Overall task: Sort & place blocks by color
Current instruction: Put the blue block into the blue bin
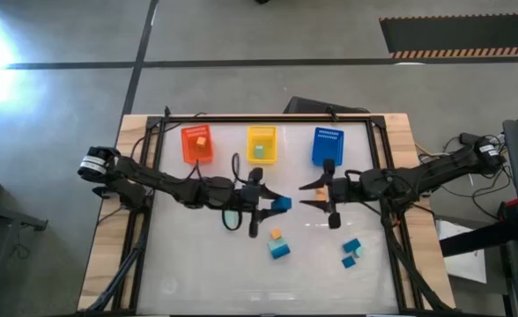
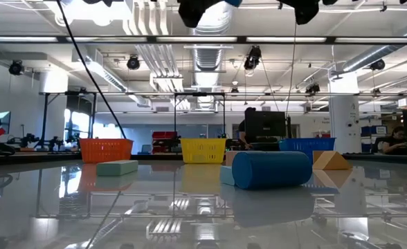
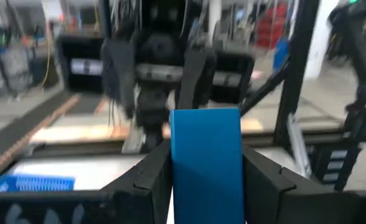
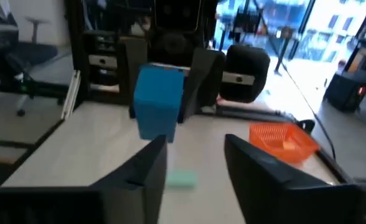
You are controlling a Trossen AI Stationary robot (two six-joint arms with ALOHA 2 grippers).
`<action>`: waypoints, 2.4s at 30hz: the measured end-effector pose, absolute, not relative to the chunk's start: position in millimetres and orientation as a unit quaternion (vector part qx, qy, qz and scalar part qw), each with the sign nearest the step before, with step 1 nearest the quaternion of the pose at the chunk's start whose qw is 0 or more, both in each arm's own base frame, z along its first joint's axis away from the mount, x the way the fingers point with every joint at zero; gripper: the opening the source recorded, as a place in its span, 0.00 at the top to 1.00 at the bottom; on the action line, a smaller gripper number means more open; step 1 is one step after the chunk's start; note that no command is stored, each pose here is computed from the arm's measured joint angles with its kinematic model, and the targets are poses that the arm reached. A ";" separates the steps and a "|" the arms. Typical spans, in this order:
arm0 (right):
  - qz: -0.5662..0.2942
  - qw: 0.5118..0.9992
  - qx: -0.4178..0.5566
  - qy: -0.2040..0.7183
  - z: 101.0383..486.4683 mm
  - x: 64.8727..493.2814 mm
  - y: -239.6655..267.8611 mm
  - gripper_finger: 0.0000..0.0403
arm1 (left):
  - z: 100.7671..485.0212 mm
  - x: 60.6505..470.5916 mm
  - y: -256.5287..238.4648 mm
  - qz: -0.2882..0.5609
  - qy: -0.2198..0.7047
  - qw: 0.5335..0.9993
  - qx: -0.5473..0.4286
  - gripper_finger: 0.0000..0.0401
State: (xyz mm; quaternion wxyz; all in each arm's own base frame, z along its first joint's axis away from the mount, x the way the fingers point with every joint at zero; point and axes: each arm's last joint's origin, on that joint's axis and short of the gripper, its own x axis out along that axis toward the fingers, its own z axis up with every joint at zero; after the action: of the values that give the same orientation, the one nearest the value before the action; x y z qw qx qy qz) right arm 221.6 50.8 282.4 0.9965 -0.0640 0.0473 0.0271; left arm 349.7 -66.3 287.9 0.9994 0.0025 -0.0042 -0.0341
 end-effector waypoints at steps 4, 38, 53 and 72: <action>0.040 0.996 -0.080 0.000 281.7 228.7 53.4 0.45 | 288.5 348.2 -66.3 -0.037 -0.032 0.999 0.010 0.68; 0.009 0.988 -0.063 -0.140 275.7 274.9 51.9 0.49 | 290.9 346.4 -49.2 0.018 -0.088 0.995 0.041 0.68; 0.013 0.989 -0.060 -0.135 273.1 278.5 50.3 0.70 | 290.6 346.6 -49.4 0.014 -0.086 0.995 0.043 0.68; -0.064 0.996 -0.060 -0.025 273.0 267.5 42.6 0.70 | 274.8 335.2 -44.4 0.058 0.056 0.995 0.066 0.32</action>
State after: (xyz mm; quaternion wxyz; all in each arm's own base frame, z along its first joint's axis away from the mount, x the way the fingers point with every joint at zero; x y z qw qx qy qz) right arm 267.5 42.6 273.0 0.9959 -0.0597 -0.0249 -0.0637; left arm 335.2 -44.4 274.8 0.9946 0.0656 0.0562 0.0580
